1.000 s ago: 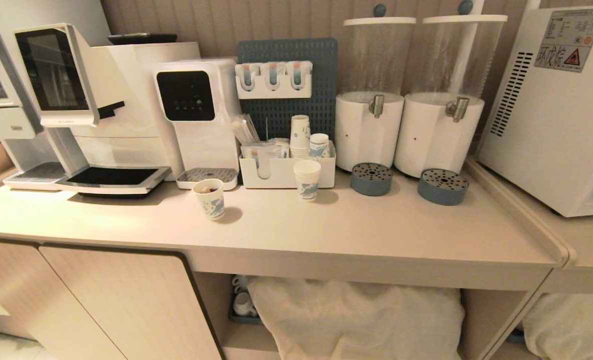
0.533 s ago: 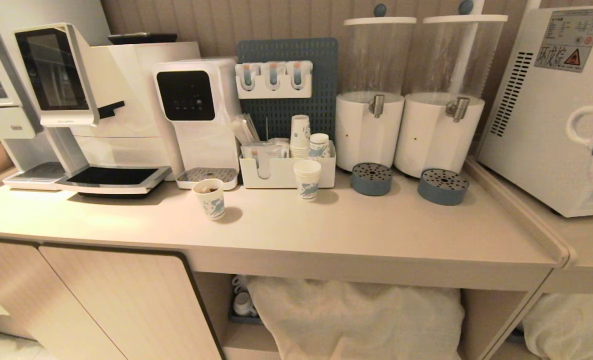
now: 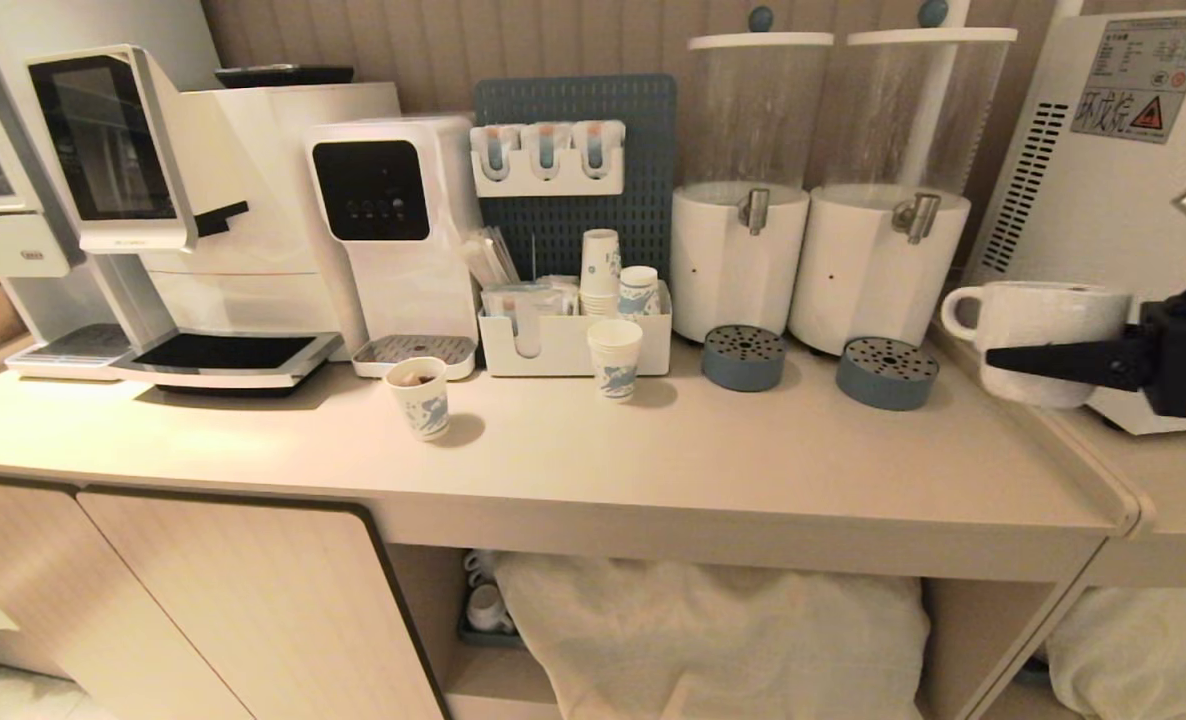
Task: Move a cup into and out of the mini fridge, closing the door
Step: Place the ceramic cup on the table
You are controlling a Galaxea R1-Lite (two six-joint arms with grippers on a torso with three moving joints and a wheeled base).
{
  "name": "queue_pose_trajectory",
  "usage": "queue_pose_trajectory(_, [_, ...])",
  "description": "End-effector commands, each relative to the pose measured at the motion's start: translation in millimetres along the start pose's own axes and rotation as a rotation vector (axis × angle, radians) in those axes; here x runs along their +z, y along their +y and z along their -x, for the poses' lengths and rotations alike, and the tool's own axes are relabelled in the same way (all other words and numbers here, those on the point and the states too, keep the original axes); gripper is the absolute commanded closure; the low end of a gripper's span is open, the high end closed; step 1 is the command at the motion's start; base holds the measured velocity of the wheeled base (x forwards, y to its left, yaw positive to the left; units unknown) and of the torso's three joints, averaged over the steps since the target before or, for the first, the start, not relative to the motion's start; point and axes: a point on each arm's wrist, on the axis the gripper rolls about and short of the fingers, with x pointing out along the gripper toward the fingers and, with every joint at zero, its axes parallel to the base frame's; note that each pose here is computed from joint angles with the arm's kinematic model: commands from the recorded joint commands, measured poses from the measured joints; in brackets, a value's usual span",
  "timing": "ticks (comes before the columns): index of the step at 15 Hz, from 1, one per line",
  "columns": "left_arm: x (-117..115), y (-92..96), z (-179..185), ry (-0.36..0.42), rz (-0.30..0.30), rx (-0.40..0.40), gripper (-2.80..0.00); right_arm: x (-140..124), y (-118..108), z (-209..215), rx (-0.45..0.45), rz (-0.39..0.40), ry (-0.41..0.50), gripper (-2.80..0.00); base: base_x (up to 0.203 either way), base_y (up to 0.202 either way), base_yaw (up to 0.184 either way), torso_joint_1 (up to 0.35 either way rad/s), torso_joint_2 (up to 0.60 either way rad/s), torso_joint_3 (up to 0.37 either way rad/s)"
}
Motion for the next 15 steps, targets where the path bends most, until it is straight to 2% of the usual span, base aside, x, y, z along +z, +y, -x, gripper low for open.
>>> queue_pose_trajectory(1, [-11,1.8,-1,0.034,0.002,0.005,0.00,-20,-38,-44,-0.070,0.035,-0.015,0.00,0.000,0.000,0.000,0.000,0.00,0.000])
queue_pose_trajectory(4, [-11,1.8,-1,0.034,0.002,0.007,0.00,-31,-55,-85,-0.193,0.030,-0.070,0.00,0.000,0.000,0.000,0.000,0.00,0.000])
queue_pose_trajectory(7, [-11,1.8,-1,0.034,0.002,0.005,0.00,-53,-74,-124,-0.198,0.004,-0.057,0.00,0.000,0.000,0.000,0.000,0.00,0.000])
queue_pose_trajectory(11, [-11,1.8,-1,0.034,0.002,0.005,0.00,-81,-94,-161,-0.197,0.022,-0.058,0.00,0.000,0.000,0.000,0.000,0.00,0.000])
queue_pose_trajectory(13, [-11,1.8,-1,0.034,0.002,0.005,0.00,-92,-101,-173,-0.240,0.046,-0.073,0.00,0.000,0.000,0.000,0.000,0.00,0.000])
queue_pose_trajectory(15, [-11,1.8,-1,0.034,0.002,0.005,0.00,-108,-112,-187,-0.325,0.055,-0.074,0.00,0.000,0.000,0.000,0.000,0.00,0.000])
